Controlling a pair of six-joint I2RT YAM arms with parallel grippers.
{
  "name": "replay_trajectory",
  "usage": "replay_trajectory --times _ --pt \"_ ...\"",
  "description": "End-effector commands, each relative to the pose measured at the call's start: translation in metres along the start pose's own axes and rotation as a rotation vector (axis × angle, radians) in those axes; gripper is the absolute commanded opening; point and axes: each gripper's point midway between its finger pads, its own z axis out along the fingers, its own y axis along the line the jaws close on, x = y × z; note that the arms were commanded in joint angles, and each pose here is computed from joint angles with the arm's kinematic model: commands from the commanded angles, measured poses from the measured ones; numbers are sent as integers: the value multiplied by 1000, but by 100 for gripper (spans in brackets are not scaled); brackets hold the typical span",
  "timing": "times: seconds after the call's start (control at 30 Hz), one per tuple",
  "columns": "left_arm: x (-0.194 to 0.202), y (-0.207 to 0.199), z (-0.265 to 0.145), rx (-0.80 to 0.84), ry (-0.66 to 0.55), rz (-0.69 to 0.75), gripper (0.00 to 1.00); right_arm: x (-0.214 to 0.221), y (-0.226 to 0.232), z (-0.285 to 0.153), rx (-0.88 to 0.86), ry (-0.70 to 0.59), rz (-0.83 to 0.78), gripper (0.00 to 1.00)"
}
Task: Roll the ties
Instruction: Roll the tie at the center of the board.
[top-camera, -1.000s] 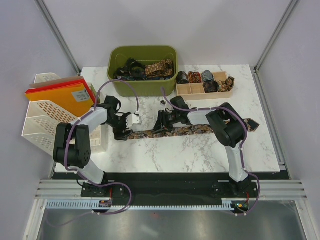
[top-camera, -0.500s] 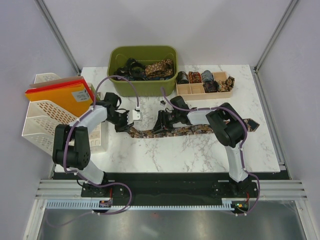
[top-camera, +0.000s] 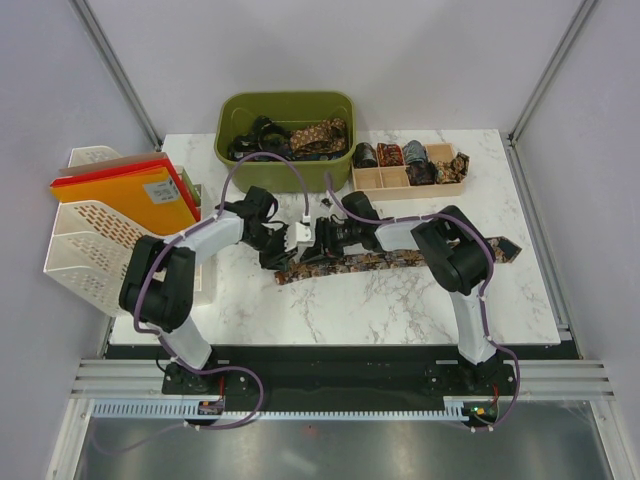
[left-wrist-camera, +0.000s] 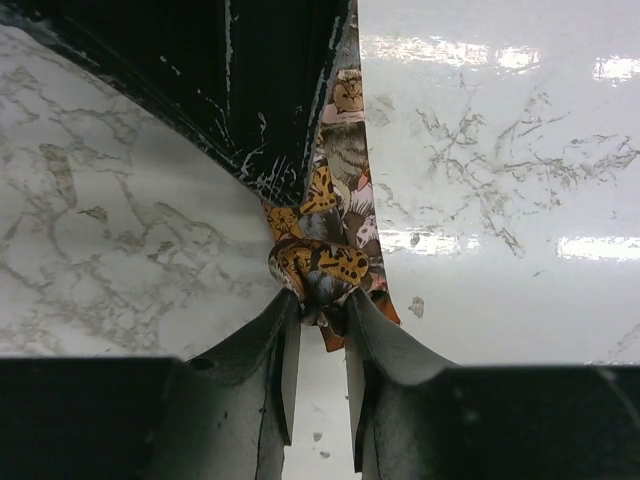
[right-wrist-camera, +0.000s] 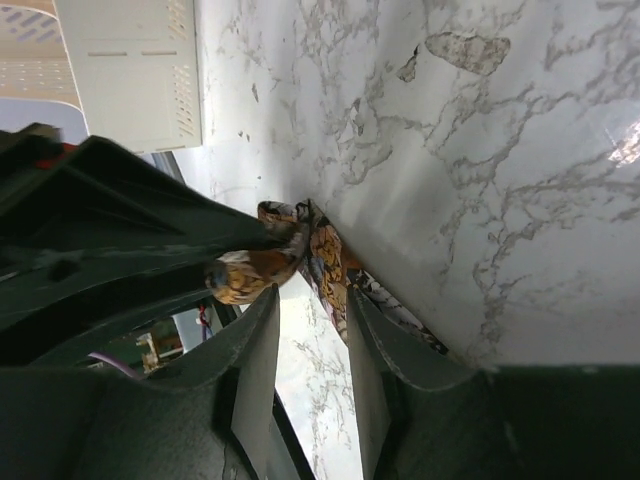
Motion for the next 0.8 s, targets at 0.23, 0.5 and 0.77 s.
replay_trajectory --times 0.23,0.5,0.77 --pt "-2 5 16 -15 -6 -97 40 -6 34 -11 -122 -43 35 47" --pt "-7 4 16 -30 7 -98 41 -5 38 -3 -129 -33 45 52" --pt "-10 7 17 -43 16 -99 42 3 35 5 -135 -8 85 52"
